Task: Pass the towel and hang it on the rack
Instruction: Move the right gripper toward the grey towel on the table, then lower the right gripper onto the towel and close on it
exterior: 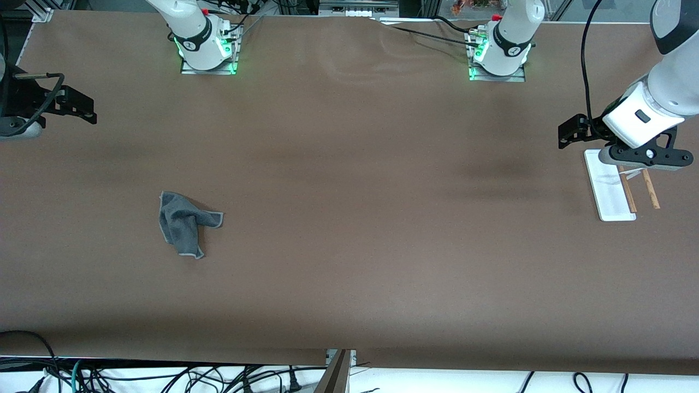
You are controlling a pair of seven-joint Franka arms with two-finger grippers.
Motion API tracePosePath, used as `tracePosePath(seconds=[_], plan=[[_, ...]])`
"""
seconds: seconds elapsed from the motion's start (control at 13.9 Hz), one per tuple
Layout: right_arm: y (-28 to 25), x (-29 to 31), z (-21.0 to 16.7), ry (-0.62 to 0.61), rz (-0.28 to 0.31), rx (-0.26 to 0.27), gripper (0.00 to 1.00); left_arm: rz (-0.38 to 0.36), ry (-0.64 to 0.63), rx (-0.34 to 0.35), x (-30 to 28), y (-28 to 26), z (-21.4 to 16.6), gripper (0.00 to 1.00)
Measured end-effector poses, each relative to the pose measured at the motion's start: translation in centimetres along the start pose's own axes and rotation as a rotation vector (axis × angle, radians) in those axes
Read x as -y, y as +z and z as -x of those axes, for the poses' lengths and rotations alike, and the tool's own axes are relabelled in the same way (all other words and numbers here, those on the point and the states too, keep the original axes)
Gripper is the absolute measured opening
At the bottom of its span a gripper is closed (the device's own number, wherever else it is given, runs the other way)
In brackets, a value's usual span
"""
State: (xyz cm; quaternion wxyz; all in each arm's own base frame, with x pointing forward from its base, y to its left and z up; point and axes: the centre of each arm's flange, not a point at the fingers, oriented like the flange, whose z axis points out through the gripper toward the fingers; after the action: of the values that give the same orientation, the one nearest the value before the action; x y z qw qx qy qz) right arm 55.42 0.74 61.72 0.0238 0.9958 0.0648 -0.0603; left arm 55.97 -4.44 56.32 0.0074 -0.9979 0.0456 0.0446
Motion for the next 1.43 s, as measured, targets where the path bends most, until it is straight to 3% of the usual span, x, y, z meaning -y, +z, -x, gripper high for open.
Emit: tracePosePath(seconds=[0.72,1.0,1.43], plan=[[1.3,-0.2,-1.7,0.000,0.000,-0.015,1.00,0.000,0.000,0.000,0.0,0.0,0.0,1.00],[3.8,-0.4,-4.8,-0.004,0.002,-0.059,1.00,0.000,0.000,0.000,0.0,0.0,0.0,1.00],[12.4,-0.4,-10.9,-0.016,-0.009,-0.044,1.00,0.000,0.000,0.000,0.0,0.0,0.0,1.00]])
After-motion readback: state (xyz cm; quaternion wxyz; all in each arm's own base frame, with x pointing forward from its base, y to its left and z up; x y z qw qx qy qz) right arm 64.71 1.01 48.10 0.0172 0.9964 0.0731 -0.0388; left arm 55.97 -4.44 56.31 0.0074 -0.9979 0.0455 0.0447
